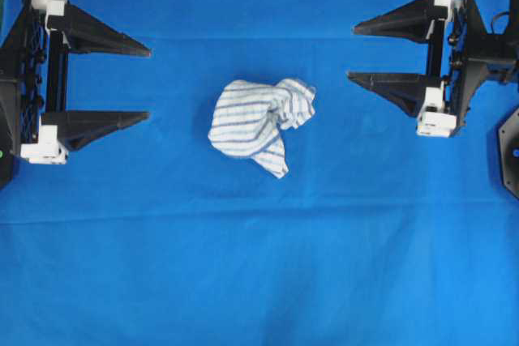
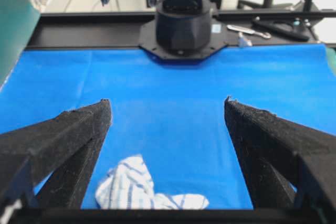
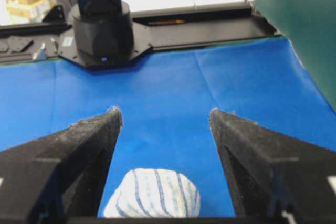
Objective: Hand over the towel.
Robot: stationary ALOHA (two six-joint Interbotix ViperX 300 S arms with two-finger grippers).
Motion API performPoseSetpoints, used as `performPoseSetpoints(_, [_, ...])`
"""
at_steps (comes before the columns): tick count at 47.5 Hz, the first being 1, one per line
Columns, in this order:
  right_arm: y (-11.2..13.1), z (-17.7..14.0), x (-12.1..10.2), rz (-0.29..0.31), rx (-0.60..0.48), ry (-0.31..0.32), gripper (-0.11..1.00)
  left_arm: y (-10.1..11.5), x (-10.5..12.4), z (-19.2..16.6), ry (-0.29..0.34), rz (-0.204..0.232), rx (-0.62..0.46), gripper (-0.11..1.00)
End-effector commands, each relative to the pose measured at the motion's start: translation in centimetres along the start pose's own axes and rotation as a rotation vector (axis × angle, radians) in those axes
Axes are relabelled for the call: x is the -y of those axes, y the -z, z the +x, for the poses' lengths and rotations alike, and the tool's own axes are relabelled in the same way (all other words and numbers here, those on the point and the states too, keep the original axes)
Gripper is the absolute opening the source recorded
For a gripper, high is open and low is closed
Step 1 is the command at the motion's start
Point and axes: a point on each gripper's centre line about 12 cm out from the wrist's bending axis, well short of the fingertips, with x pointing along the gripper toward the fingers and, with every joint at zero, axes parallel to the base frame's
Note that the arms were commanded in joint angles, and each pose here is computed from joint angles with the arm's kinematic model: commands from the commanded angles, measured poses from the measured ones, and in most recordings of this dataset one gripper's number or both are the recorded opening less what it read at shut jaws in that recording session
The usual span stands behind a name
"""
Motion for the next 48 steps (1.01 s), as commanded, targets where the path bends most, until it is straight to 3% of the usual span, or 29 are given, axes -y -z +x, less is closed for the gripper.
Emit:
performPoseSetpoints(1, [-0.6, 0.1, -0.1, 0.001, 0.024, -0.002, 0.71, -0.5, -0.1, 0.1, -0.002, 0.001, 0.02, 0.93])
performPoseSetpoints(14, [-0.6, 0.0, -0.1, 0.003, 0.02, -0.002, 0.71, -0.5, -0.3, 0.0, -0.01, 0.002, 0.013, 0.93])
performPoseSetpoints(28, [-1.3, -5.3, -0.2, 0.006, 0.027, -0.008, 0.71, 0.5, 0.1, -4.1, 0.007, 0.001, 0.011, 0.92])
performPoseSetpoints(41, [1.7, -10.9, -0.1, 0.006, 0.063, -0.01, 0.71, 3.4, 0.2, -9.2, 0.005, -0.001, 0.048, 0.92])
performPoseSetpoints(48, [4.7, -12.6, 0.0, 0.008, 0.069, -0.009, 0.71, 5.7, 0.2, -11.3, -0.001, -0.002, 0.043, 0.92])
